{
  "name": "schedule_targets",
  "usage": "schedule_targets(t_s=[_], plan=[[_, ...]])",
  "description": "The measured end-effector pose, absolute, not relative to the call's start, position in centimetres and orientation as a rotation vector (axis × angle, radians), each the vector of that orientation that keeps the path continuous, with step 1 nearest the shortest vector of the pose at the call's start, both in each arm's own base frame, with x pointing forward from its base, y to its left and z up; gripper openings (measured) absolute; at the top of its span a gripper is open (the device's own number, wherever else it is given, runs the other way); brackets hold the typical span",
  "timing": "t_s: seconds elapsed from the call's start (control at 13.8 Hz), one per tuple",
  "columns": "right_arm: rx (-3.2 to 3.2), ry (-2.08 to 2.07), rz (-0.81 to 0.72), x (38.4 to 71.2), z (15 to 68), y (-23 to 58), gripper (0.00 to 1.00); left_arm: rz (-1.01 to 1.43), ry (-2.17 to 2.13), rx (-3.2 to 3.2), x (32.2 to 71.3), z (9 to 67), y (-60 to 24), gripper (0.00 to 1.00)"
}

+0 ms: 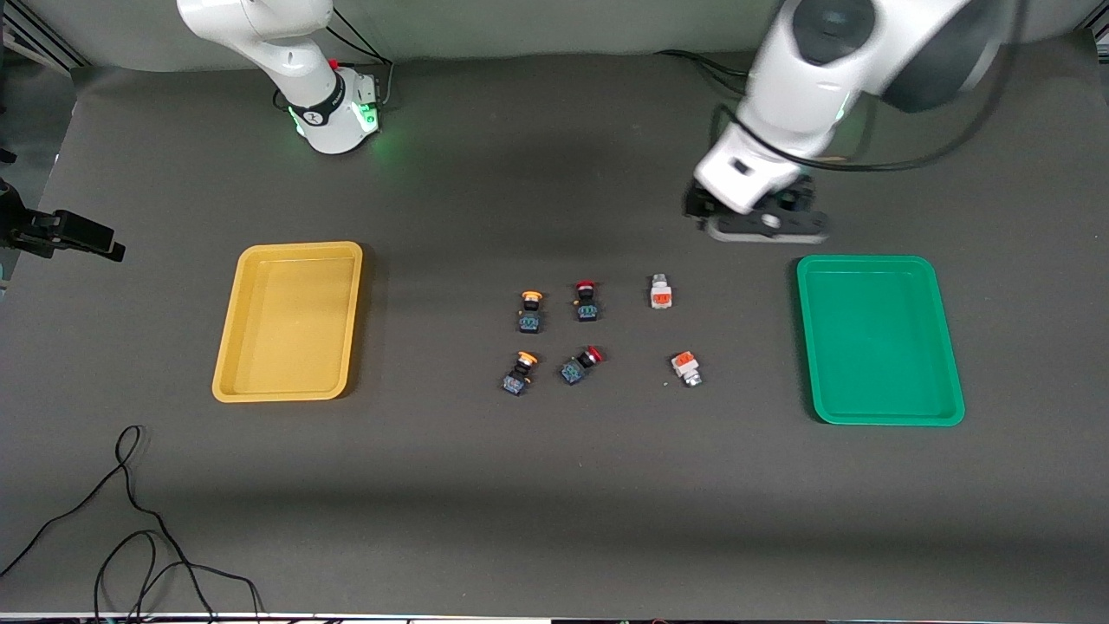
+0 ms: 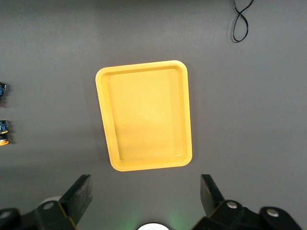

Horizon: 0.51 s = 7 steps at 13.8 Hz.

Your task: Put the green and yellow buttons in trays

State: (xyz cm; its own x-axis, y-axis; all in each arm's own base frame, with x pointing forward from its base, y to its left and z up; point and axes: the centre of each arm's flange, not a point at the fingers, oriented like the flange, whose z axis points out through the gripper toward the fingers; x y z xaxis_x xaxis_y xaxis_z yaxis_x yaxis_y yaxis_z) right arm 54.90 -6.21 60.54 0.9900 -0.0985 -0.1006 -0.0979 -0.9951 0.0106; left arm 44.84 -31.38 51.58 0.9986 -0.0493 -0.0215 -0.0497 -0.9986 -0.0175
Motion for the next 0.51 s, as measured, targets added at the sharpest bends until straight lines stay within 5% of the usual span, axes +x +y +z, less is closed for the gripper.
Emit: schedule_targets(t_s=[0.51], plan=[[3.127, -0.15, -0.171, 55.1, 60.1, -6.0, 1.0, 0.02, 0.034, -3.172, 43.3, 44.2, -33.2, 1.0]])
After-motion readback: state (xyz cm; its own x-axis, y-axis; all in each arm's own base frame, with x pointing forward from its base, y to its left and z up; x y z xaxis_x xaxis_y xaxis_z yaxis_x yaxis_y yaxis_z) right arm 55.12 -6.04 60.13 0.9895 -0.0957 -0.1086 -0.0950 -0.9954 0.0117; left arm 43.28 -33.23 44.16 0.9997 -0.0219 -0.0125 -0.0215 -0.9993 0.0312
